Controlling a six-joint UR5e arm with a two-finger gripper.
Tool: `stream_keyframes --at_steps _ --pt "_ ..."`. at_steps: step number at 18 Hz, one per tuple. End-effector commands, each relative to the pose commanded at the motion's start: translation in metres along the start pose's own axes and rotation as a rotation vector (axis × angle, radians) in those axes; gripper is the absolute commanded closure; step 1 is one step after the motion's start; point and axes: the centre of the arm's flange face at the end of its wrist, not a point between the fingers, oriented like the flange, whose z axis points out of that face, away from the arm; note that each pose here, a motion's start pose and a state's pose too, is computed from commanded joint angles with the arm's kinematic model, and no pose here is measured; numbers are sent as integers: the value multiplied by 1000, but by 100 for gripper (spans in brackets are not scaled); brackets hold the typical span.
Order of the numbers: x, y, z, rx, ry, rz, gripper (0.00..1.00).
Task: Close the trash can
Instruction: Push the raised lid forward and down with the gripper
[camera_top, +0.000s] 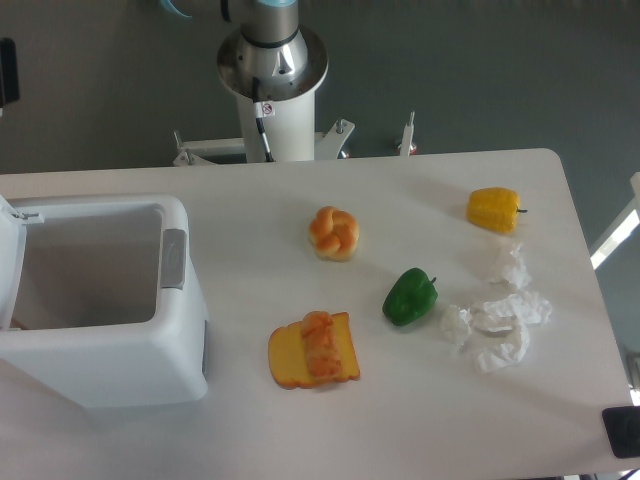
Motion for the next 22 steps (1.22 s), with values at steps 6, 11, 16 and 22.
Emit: stream_keyframes --at_steps 6,11,16,22 --pt "-43 -12 15 -7 -68 -74 0" --pt "-75 -17 21 -9 -105 -117 0" --pt "-97 -7 49 -63 -172 -137 0" --pt "-137 9 81 -133 -214 -178 0"
